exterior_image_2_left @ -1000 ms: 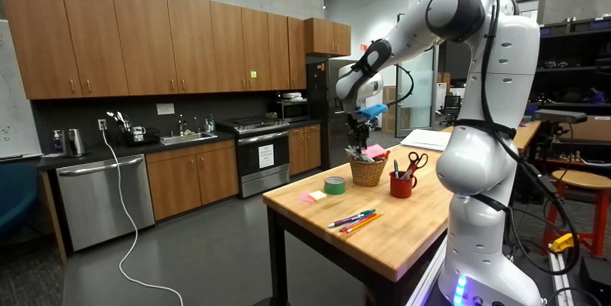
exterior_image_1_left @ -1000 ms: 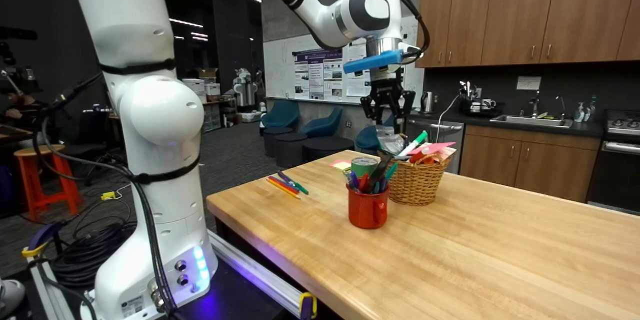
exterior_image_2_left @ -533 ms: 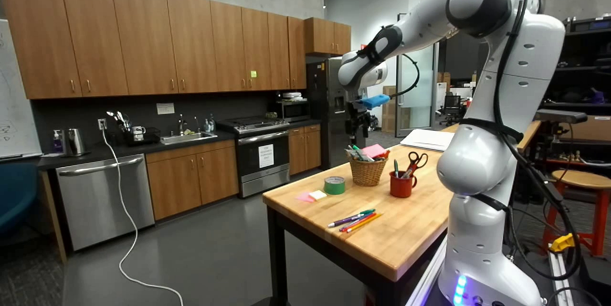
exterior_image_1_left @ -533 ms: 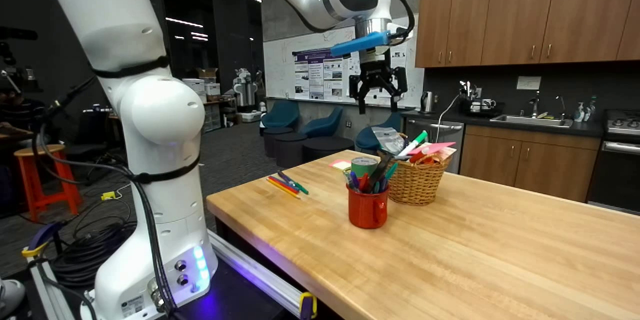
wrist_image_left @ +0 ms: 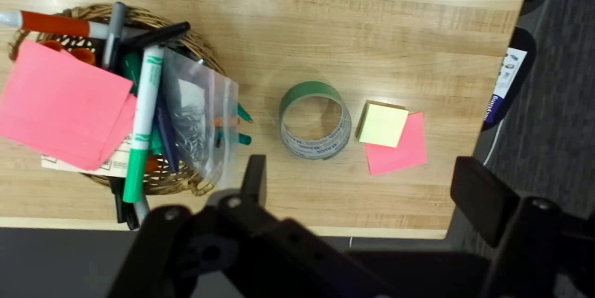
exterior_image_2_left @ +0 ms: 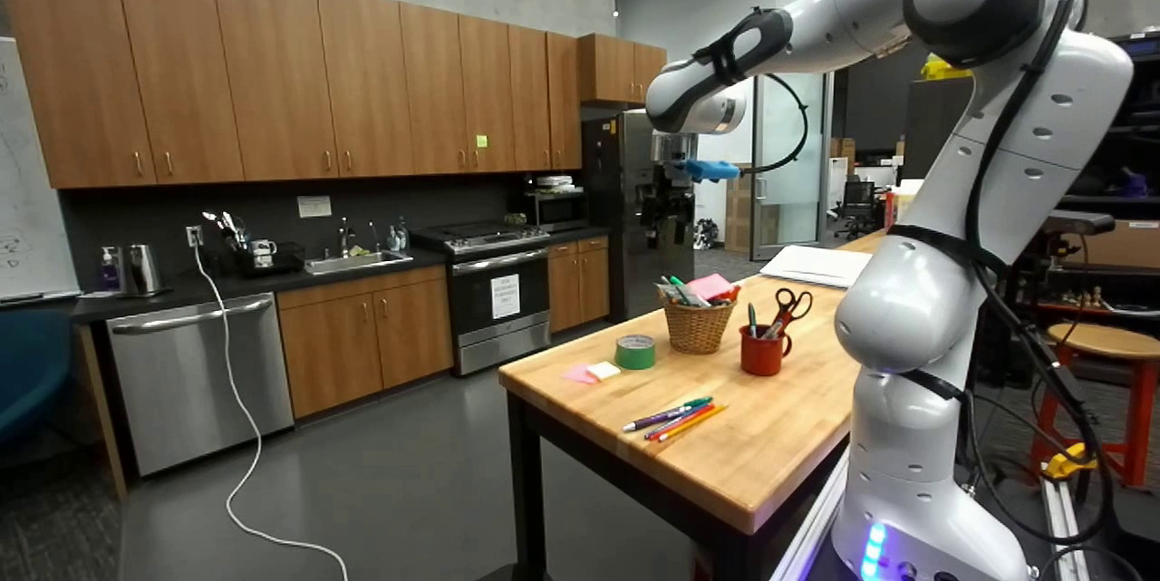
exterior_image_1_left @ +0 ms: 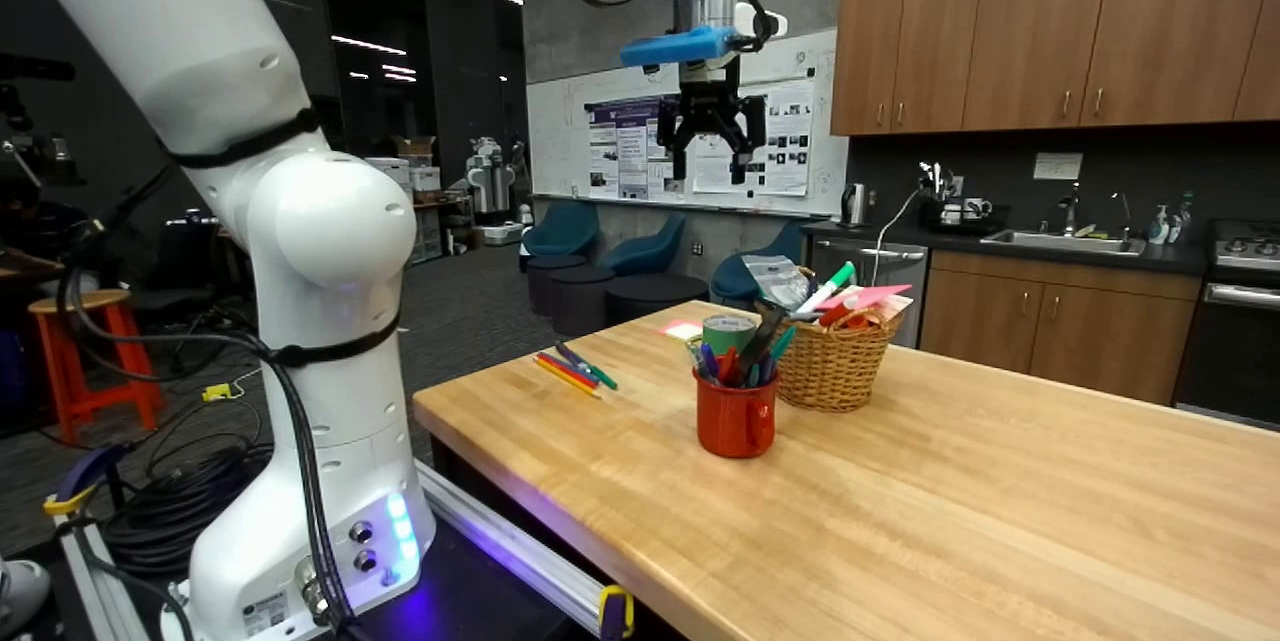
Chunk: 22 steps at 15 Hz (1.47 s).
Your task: Pick up the zip lock bag and put it into the weaved basket
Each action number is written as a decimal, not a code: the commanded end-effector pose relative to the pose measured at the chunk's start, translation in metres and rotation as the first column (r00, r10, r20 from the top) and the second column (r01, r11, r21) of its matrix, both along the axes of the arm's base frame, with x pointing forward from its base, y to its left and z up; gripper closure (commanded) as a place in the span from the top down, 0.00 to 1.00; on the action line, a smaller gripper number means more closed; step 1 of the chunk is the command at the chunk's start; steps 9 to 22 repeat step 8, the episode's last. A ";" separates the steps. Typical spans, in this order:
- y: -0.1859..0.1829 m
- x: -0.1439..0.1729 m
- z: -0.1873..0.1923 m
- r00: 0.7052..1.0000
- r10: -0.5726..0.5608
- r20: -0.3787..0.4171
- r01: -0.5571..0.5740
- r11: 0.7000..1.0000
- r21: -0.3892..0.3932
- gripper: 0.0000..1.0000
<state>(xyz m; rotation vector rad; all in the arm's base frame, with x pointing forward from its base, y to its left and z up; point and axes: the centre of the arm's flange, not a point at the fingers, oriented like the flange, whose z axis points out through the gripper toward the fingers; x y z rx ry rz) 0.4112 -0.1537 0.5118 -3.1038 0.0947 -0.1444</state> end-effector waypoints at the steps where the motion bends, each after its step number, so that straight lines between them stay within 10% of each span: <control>1: 0.019 -0.014 0.016 1.000 -0.002 0.031 0.001 0.999 0.052 1.00; 22: 0.021 -0.011 0.020 0.999 0.016 0.045 -0.018 0.998 0.058 1.00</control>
